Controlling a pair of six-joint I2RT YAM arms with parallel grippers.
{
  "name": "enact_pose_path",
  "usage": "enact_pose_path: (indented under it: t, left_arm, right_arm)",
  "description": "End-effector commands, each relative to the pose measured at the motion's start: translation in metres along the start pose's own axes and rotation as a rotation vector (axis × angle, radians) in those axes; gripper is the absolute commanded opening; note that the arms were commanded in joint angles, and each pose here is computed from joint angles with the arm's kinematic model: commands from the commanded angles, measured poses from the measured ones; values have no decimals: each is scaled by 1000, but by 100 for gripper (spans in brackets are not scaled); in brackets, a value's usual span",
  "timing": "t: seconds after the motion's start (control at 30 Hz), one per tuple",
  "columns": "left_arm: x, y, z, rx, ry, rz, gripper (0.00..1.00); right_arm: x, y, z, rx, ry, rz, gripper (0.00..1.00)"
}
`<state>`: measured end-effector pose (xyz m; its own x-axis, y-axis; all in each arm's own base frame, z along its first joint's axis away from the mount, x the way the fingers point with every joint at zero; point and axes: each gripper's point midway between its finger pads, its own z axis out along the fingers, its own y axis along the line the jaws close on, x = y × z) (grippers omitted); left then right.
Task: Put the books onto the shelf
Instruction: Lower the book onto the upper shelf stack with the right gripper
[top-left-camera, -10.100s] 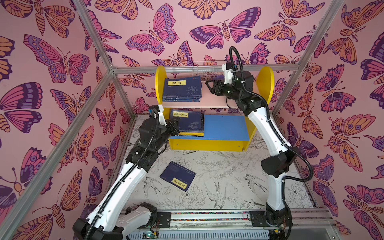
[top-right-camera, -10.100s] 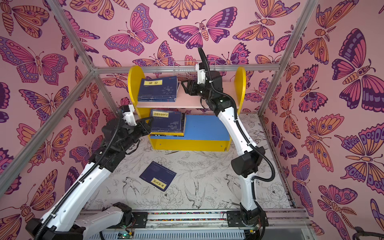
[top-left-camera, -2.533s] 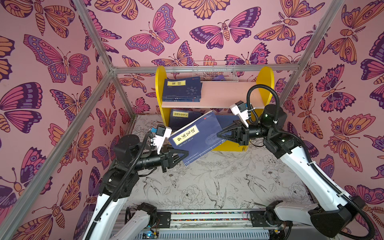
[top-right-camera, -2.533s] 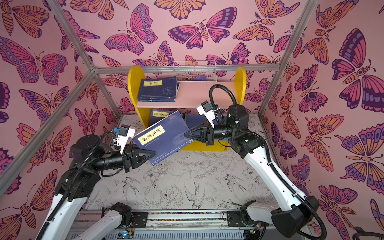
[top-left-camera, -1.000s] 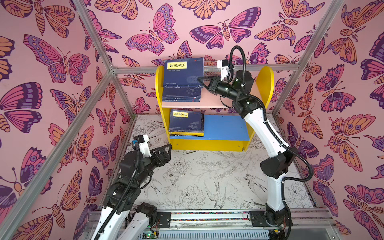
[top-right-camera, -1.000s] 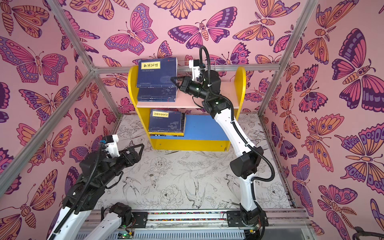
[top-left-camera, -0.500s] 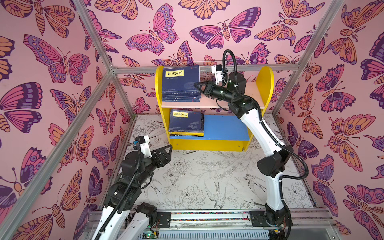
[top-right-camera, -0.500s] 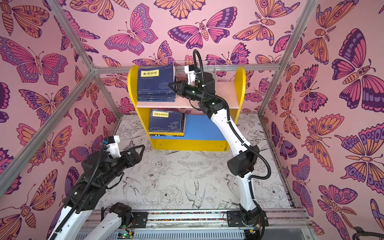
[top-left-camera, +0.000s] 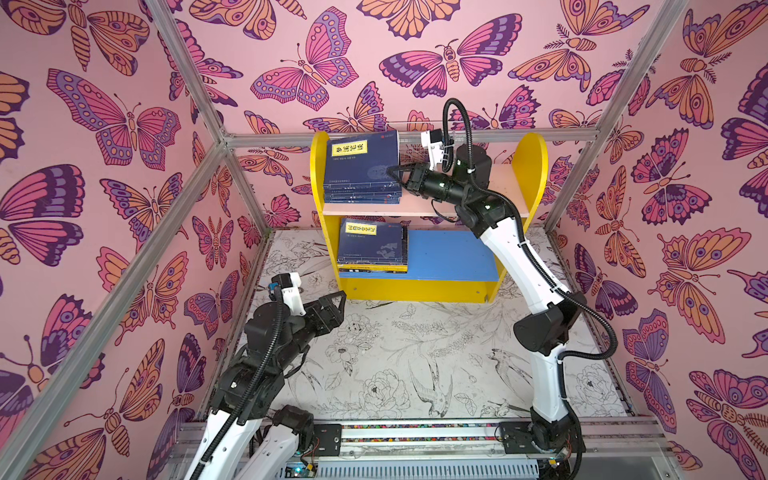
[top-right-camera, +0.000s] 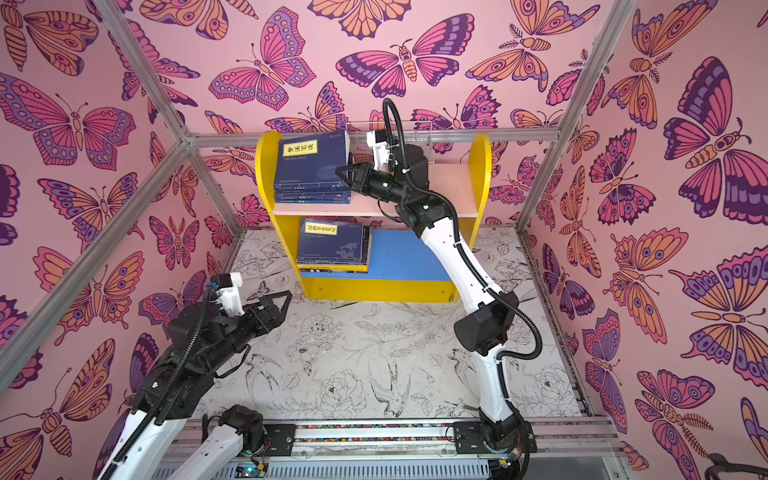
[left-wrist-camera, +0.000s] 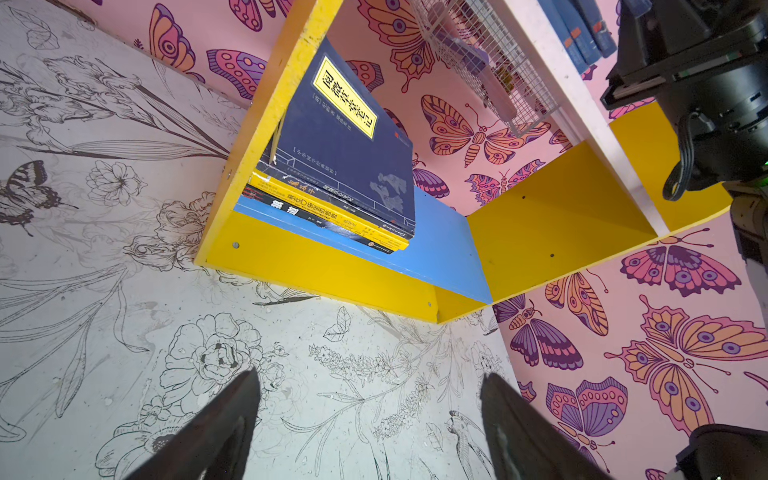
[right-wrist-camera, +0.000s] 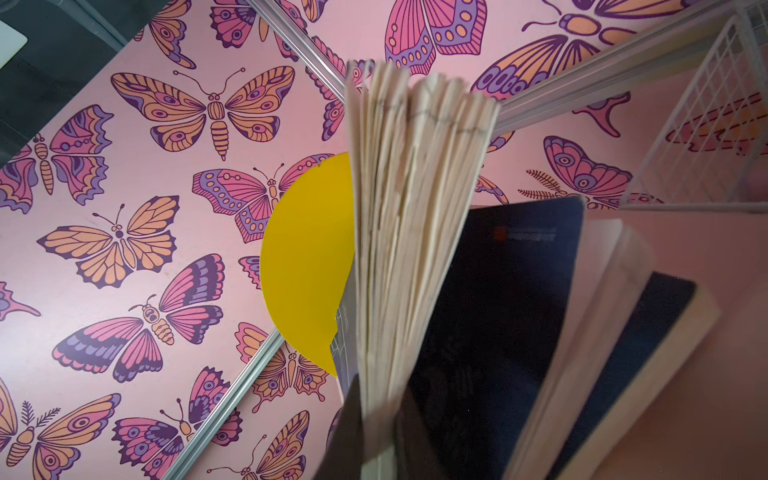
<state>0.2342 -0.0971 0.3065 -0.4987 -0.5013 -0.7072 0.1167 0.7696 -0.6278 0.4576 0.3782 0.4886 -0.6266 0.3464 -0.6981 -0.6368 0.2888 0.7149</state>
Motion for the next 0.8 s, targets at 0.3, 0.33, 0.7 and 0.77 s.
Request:
enact_pose_path:
  t: [0.3,0.33,0.7,0.77]
  left_arm:
    - [8,3,6,7,29,-13,86]
    - [9,3,6,9,32,-13,87]
    - [8,1,7,15,33,-11,88]
    - [8,1,8,15,35,-12,88]
  right_arm:
    - [-13,55,-18,-131,-32,-14,5]
    - [-14,56,-20,-136,-41,-12,4]
    - [-19,52,-28,-104,-57,-10,4]
    - [-17,48,-26,-94,-51,-6,4]
